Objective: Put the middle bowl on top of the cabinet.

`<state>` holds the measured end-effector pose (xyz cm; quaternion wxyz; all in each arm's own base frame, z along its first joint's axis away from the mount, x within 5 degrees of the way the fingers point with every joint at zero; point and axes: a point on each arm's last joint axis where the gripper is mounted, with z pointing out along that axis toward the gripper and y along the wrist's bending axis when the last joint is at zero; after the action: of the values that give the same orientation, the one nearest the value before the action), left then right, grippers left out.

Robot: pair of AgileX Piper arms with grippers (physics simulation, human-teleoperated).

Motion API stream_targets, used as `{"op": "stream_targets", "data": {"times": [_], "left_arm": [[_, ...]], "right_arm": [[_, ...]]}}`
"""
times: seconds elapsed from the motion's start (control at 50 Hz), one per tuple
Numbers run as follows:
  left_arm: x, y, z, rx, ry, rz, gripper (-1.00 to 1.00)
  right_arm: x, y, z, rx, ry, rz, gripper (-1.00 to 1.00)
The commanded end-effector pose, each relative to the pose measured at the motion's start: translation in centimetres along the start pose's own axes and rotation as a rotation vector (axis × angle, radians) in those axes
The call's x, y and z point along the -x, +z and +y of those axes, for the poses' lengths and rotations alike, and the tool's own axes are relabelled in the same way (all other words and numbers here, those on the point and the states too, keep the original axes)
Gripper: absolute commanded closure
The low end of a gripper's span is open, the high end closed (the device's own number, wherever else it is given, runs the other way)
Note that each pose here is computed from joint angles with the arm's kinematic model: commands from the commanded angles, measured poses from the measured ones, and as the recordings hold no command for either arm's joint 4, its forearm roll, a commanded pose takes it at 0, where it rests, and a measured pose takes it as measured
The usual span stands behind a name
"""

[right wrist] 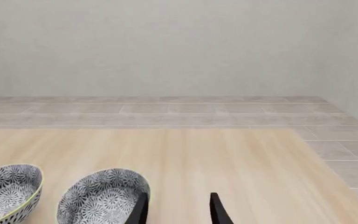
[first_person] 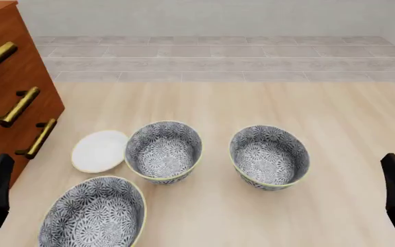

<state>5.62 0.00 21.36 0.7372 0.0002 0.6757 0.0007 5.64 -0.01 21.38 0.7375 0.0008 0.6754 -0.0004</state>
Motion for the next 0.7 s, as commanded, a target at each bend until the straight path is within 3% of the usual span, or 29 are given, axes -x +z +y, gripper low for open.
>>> {"op": "stream_targets", "data": {"times": [0.02, 0.7], "left_arm": [[0.14, 0.08, 0.02, 0.004, 0.003, 0.001, -1.0], [1.04, 0.39, 0.04, 0.006, 0.01, 0.016, -1.0]], "right_arm": [[0.19, 0.15, -0.05, -0.009, 0.002, -0.002, -1.0], [0.1, 0.49, -0.09, -0.015, -0.004, 0.004, -1.0]]}}
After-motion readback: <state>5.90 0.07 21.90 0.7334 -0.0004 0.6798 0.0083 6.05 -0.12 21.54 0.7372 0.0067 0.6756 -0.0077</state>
